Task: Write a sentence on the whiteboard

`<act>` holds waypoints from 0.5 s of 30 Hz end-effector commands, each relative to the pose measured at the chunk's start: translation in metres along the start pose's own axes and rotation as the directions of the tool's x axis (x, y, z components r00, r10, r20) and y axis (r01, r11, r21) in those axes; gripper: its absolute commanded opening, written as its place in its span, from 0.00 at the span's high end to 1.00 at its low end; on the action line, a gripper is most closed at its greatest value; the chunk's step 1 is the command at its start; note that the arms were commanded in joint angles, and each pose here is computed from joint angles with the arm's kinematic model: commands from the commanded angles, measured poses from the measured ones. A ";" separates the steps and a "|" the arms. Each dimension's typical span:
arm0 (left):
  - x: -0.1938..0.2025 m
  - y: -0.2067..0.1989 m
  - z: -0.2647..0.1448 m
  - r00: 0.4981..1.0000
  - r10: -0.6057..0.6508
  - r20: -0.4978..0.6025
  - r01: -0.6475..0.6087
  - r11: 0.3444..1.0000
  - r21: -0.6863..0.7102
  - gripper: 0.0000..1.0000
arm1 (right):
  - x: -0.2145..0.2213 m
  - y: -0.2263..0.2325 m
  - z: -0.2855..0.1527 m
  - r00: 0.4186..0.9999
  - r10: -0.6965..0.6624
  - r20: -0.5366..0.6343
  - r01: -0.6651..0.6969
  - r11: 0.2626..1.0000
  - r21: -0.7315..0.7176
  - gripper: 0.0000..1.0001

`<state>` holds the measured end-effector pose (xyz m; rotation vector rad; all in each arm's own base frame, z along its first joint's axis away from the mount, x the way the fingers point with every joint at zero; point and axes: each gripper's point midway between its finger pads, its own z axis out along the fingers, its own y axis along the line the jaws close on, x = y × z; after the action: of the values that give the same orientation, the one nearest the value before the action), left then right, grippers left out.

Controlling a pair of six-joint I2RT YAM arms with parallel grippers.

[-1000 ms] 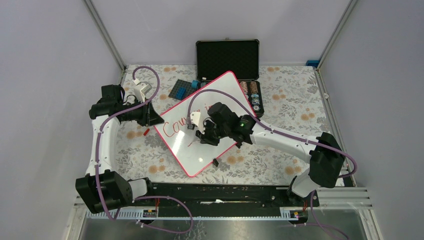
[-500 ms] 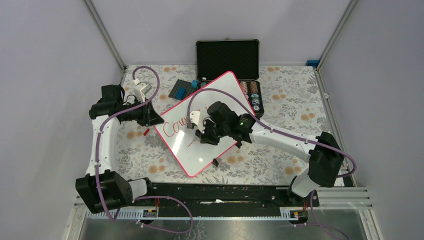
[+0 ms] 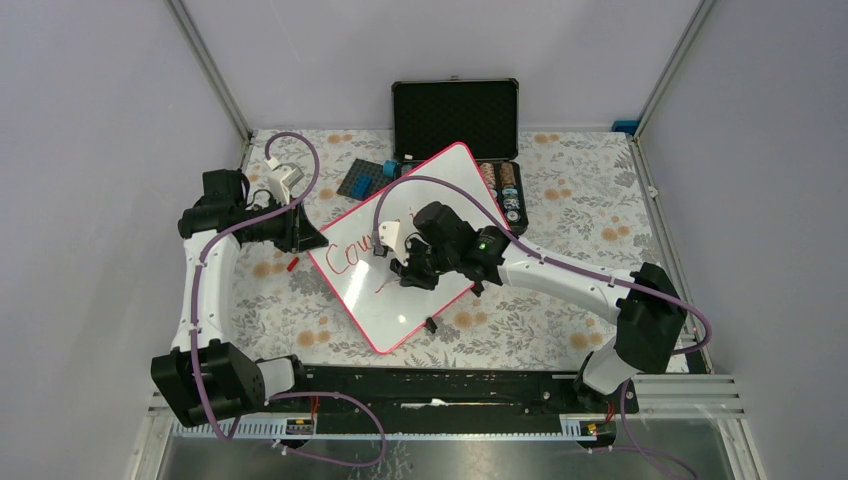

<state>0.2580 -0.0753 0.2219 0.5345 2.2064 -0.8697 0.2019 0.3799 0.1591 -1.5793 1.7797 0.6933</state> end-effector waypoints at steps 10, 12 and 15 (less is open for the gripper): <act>0.000 0.007 0.002 0.999 0.042 0.000 -0.042 0.999 -0.022 0.98 | -0.017 -0.018 0.001 1.000 -0.013 0.029 0.011 0.998 0.059 1.00; 0.000 0.007 0.002 0.999 0.041 0.000 -0.041 0.999 -0.021 0.98 | -0.017 -0.018 0.001 1.000 -0.012 0.029 0.010 0.998 0.058 1.00; 0.001 0.007 0.003 0.999 0.040 -0.002 -0.040 0.999 -0.020 0.99 | -0.018 -0.017 -0.001 0.999 -0.016 0.031 0.014 0.999 0.052 1.00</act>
<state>0.2582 -0.0753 0.2220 0.5354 2.2053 -0.8688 0.2022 0.3808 0.1598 -1.5825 1.7875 0.6935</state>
